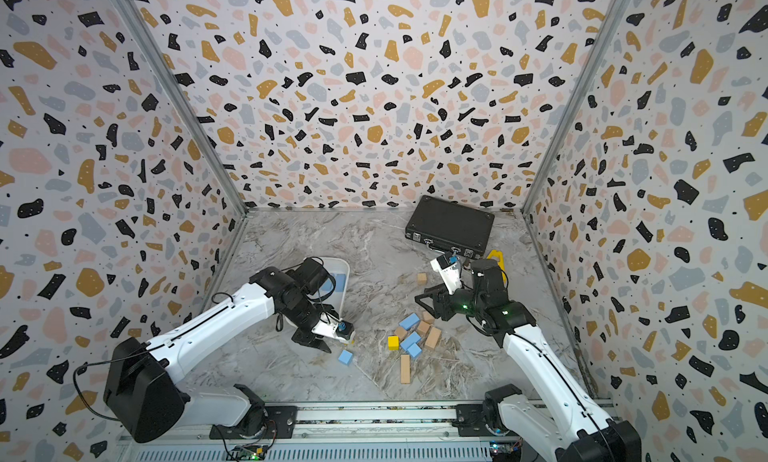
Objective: Pick out the blue building blocks
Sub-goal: Pick up the building block from the center of the board.
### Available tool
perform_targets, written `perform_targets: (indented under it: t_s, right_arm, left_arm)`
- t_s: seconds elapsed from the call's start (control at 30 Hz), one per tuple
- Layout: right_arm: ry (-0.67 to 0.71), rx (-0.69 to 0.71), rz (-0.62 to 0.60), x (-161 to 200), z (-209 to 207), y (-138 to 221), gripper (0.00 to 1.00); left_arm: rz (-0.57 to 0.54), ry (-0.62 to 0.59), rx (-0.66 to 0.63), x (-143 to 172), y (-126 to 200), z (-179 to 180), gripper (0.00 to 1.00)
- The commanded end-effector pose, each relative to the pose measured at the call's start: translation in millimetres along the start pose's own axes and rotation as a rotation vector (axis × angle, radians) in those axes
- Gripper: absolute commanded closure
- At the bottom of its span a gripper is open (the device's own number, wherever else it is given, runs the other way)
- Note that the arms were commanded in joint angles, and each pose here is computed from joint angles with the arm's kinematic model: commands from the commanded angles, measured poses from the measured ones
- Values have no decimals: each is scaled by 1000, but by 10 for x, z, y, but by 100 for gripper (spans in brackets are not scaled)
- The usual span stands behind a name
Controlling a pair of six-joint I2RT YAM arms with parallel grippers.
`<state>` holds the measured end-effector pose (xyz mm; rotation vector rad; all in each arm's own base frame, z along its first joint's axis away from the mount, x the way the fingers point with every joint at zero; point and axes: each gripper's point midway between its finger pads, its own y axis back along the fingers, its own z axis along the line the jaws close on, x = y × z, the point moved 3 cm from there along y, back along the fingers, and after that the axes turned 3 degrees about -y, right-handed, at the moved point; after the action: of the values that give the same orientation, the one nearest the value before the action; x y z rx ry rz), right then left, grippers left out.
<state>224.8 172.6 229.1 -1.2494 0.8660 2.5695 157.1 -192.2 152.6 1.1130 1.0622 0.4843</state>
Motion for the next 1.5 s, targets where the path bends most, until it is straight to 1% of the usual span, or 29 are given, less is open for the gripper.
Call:
perform_targets:
  t_s: [0.0, 0.1, 0.2, 0.3, 0.4, 0.53, 0.77, 0.97, 1.33, 1.47]
  right_arm:
    - [8, -50, -32, -18, 58, -21, 49]
    - [0, -36, -43, -15, 42, -17, 50]
    - [16, -23, -50, -17, 51, 16, 50]
    - [30, -15, -64, -13, 55, 35, 49]
    - [26, -7, -82, -20, 31, 24, 50]
    - [17, -9, -88, -29, 8, -6, 50]
    - [18, -12, -84, -26, 2, -18, 50]
    - [17, -12, -86, -7, -8, -26, 50]
    - [18, -16, -83, 4, -25, -51, 50]
    - [16, -21, -81, 12, -30, -64, 50]
  left_arm:
    - [107, -142, 5, 89, -228, 25, 47]
    - [178, -155, 12, 119, -399, 48, 47]
    - [222, -145, 16, 146, -514, 68, 48]
    - [262, -132, -9, 175, -595, 122, 48]
    - [265, -112, -21, 146, -653, 154, 48]
    - [290, -111, 4, 151, -762, 133, 48]
    - [301, -66, 80, 145, -829, 40, 48]
    - [305, -52, 63, 159, -897, 46, 49]
    - [321, -34, 71, 188, -965, 37, 52]
    - [333, -29, 77, 217, -993, 35, 55]
